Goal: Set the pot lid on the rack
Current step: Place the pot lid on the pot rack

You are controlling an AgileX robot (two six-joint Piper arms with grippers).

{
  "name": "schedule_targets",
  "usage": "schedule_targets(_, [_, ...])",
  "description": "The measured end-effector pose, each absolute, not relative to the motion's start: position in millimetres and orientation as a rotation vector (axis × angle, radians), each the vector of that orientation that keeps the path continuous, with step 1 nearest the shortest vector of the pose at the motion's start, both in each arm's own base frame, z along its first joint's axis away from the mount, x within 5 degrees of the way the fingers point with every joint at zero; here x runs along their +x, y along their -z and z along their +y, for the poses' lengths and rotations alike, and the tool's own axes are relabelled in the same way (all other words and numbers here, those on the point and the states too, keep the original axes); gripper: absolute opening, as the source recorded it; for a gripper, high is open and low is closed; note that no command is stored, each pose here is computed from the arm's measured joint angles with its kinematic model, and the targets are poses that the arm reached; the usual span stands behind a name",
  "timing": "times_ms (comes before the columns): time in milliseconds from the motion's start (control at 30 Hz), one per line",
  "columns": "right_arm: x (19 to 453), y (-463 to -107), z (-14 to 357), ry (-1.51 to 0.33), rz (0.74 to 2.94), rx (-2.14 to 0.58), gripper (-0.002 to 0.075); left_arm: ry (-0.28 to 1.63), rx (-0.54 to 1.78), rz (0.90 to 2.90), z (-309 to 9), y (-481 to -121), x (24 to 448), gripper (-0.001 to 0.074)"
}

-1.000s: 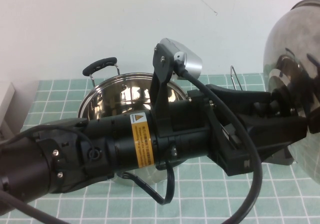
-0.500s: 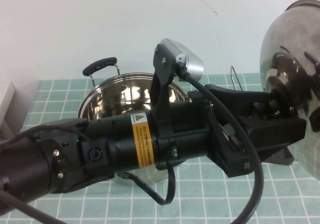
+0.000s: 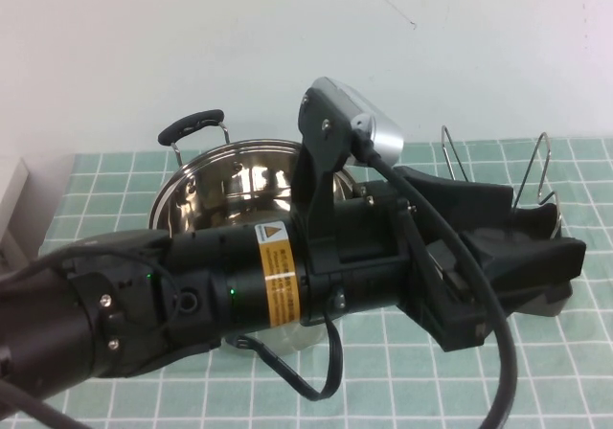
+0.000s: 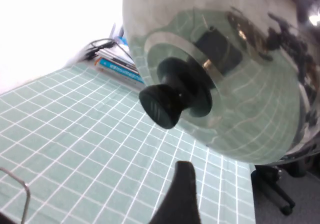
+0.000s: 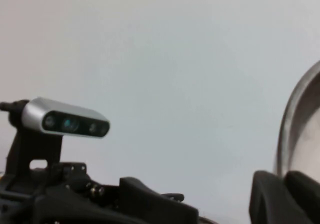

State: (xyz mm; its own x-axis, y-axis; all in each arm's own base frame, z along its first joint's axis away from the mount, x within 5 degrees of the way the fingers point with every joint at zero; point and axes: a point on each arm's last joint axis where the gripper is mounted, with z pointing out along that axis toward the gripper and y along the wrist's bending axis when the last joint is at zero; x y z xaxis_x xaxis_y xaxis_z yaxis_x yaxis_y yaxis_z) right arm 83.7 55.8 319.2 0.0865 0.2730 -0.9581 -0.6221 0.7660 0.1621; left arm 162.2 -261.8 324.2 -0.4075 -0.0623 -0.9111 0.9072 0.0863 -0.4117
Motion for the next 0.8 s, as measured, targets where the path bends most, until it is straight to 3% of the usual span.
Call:
schedule_targets(200, [85,-320,55,-0.677,1.325,-0.305,0.0027,1.382,0.854,1.577,-261,-320,167,0.0581])
schedule_targets(267, [85,-320,54,-0.682,1.320,-0.288,0.0027,1.354,0.846,1.599,-261,-318,169,0.0546])
schedule_targets(367, [87,-323,52,-0.722,1.305,-0.233,0.0026,1.300,0.856,1.627,-260,-314,171,0.0398])
schedule_targets(433, [89,-326,53,-0.772,1.278,-0.200,0.0026,1.251,0.891,1.638,-260,-311,172,0.0220])
schedule_targets(533, [94,-332,55,-0.883,1.203,-0.156,0.0026,1.156,0.998,1.643,-259,-305,171,0.0067])
schedule_targets(633, [105,-338,58,-1.027,1.105,-0.092,0.0026,1.112,1.080,1.686,-257,-298,169,0.0018])
schedule_targets(800, [137,-330,62,-1.150,1.055,-0.003,0.0026,1.053,1.190,1.796,-253,-287,164,0.0003])
